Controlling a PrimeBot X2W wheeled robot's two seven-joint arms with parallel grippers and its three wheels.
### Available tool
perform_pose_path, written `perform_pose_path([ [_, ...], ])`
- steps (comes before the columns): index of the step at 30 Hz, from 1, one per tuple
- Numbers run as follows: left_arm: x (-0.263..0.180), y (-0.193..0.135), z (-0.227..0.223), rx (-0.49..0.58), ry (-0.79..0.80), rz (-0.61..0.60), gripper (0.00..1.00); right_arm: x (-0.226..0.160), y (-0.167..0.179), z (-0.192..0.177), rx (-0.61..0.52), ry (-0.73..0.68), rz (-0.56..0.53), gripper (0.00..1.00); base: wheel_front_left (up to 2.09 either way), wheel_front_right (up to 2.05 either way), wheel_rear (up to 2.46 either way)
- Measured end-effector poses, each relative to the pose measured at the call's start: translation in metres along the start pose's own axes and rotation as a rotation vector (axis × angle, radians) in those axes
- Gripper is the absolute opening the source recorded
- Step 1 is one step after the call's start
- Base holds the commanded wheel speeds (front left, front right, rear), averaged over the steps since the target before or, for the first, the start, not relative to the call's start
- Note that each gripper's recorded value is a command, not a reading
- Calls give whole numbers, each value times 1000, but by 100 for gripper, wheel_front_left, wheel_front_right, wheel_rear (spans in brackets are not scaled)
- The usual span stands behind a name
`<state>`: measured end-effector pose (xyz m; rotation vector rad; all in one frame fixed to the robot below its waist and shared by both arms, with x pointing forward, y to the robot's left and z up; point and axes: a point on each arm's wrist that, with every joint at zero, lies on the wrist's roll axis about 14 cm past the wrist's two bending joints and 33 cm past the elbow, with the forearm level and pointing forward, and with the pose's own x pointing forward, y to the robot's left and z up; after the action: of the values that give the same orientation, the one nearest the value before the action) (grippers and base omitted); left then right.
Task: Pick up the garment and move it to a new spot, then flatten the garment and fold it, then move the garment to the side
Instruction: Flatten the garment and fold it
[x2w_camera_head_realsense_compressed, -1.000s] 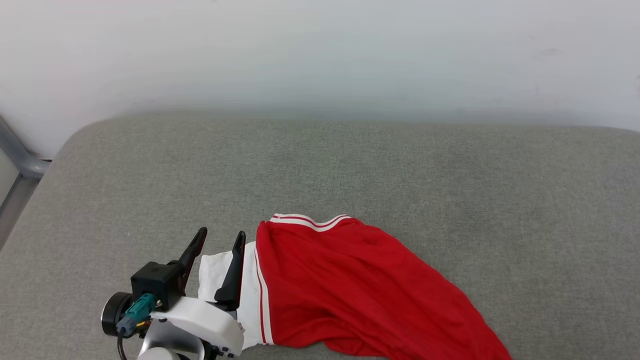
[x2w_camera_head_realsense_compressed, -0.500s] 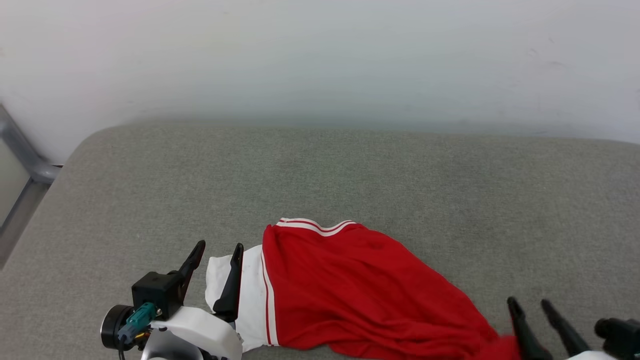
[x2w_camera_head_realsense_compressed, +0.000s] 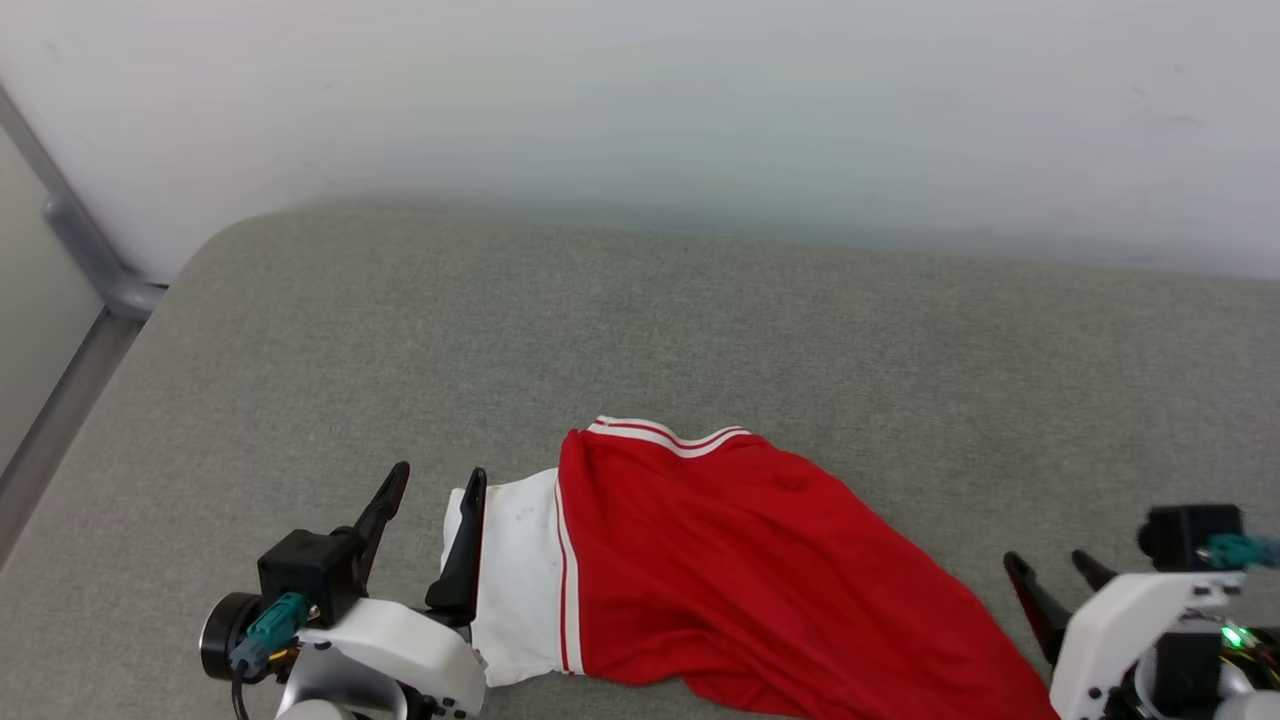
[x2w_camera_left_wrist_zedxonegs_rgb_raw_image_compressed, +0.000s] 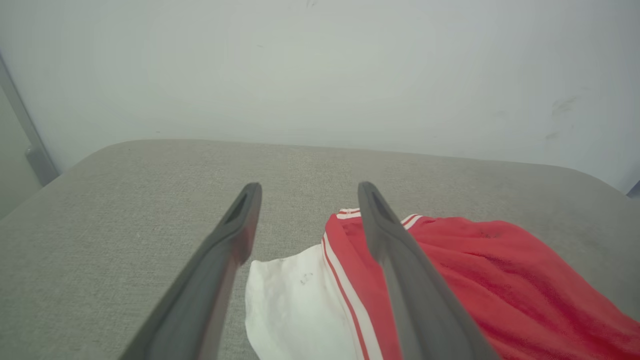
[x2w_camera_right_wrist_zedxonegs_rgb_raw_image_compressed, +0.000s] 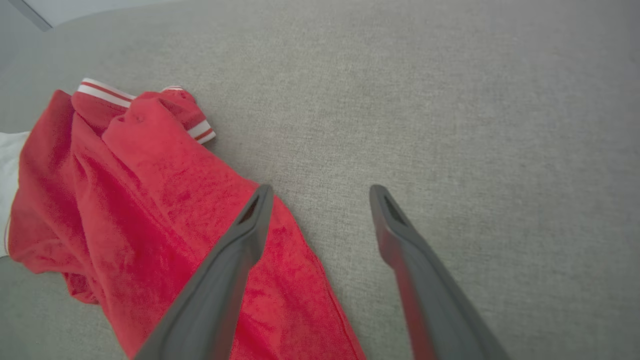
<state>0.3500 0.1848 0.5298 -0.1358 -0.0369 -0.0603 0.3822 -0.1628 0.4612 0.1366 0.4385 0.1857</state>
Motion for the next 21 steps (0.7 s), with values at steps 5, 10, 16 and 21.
perform_pose_path([
  [5, 4, 7, -2, -9, -1, 19, 100, 24, 24, -31, -83, 245, 102, 100, 0, 0, 0],
  [10, 8, 14, -10, -19, 17, 44, 100, 41, 41, -54, -145, 403, 181, 100, 0, 0, 0],
  [16, 9, 24, -19, -23, 37, 75, 100, 44, 45, -95, -136, 619, 217, 100, 0, 0, 0],
  [21, 12, 25, -18, -23, 27, 76, 100, 43, 47, -97, -117, 668, 231, 0, 0, 0, 0],
])
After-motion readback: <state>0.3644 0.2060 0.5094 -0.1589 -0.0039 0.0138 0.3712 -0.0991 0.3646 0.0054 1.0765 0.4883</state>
